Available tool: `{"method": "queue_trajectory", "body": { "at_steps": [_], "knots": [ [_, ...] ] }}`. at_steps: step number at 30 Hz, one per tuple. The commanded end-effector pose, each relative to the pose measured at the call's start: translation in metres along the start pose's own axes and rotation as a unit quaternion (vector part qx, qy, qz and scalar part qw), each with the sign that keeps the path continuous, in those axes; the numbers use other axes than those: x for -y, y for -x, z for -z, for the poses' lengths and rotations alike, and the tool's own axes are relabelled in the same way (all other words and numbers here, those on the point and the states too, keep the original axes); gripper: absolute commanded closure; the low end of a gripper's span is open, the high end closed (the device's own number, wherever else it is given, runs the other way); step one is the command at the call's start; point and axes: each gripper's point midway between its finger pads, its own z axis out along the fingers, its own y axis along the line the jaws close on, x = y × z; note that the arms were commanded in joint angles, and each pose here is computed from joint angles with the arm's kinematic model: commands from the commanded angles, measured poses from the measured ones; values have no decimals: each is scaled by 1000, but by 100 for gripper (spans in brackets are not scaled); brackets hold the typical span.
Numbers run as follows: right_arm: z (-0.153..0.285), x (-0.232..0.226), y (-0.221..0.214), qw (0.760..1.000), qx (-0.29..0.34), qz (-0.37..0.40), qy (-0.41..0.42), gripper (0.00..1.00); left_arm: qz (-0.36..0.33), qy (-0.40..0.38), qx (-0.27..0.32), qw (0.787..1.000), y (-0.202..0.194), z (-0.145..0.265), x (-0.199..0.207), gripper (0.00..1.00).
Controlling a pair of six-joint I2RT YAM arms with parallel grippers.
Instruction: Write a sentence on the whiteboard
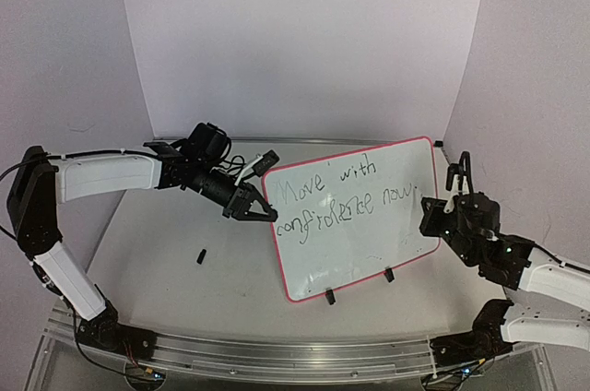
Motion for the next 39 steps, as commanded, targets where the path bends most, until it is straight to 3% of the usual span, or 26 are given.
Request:
{"method": "queue_trajectory", "body": {
  "at_steps": [1,25,34,39],
  "knots": [
    [-6,3,-14,1000,-20,3,-7,100,-17,-8,-33,999,-16,-10,8,100],
    [-13,4,-15,1000,-23,7,-9,100,-16,-10,-34,999,-17,-11,7,100],
    [35,17,41,996,71,-47,7,100,-18,-11,-27,999,-12,-5,14,100],
    [51,8,56,995,77,-47,45,100,-24,-13,-17,999,-6,2,23,100]
  ]
}}
